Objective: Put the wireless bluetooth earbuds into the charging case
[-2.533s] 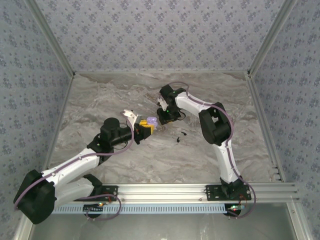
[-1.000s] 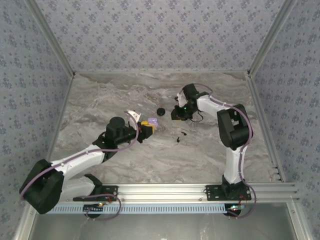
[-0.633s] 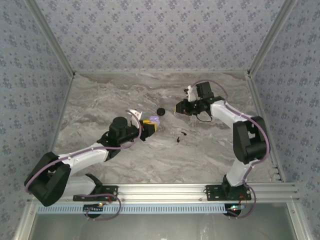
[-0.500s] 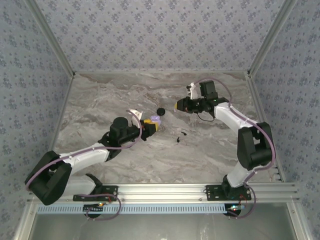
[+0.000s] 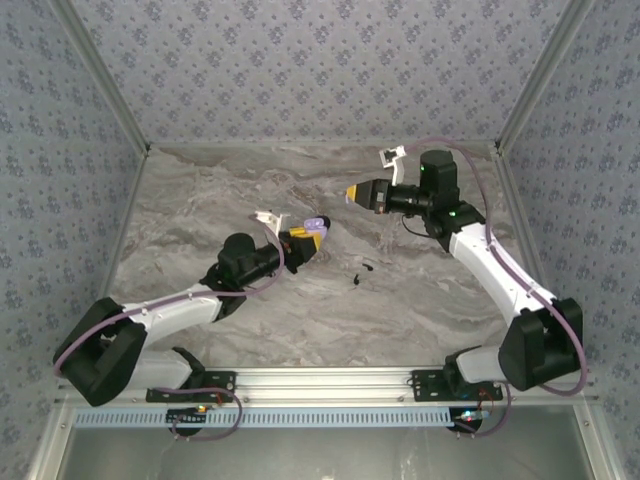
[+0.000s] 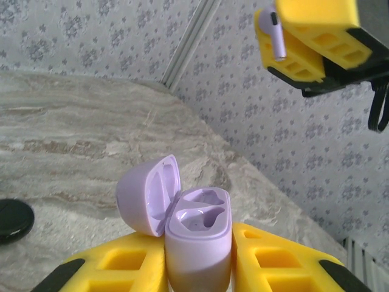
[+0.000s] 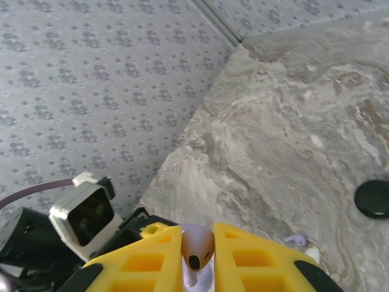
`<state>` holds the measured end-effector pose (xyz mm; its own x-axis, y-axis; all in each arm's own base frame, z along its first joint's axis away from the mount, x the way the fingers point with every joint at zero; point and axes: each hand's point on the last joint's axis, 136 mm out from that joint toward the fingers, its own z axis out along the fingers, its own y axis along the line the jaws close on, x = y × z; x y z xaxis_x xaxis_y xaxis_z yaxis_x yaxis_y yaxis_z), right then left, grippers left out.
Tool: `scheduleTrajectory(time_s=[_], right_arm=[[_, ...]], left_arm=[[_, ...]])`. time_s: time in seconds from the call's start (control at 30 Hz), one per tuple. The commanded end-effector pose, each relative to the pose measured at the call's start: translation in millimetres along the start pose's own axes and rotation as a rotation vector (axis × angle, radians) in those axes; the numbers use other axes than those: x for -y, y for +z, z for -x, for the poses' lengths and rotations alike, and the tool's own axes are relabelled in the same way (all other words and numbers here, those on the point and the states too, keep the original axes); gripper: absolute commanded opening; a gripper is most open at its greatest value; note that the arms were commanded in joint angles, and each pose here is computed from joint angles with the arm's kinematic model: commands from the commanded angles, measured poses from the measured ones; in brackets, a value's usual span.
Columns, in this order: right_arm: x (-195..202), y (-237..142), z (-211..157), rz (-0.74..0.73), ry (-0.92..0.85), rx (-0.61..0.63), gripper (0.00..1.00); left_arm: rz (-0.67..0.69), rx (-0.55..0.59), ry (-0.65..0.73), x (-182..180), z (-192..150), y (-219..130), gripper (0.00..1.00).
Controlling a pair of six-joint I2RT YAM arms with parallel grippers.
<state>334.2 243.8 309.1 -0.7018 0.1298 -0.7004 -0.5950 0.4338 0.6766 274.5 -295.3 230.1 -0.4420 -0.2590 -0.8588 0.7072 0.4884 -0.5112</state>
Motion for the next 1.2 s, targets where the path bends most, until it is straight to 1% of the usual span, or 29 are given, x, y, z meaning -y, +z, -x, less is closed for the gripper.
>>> scheduleTrajectory(time_s=[0.0,0.33,0.57,1.17], right_arm=[[-27,-6,6,0.050,-0.044,0.027,0.18],[-64,-8,7,0.110,-0.113,0.029,0.18],[-81,-7,8,0.131,-0.159,0.033,0.19],[-89,-1,4,0.112,-0.213,0.033,0.19]], left_arm=[[-0.094,0.127,0.007,28,41,3,0.27],[-0.180,0.182,0.024,56,62,3,0.27],[-0.191,0.206,0.030,62,71,-1,0.27],[-0.253,0.226,0.023,78,81,-8,0.28]])
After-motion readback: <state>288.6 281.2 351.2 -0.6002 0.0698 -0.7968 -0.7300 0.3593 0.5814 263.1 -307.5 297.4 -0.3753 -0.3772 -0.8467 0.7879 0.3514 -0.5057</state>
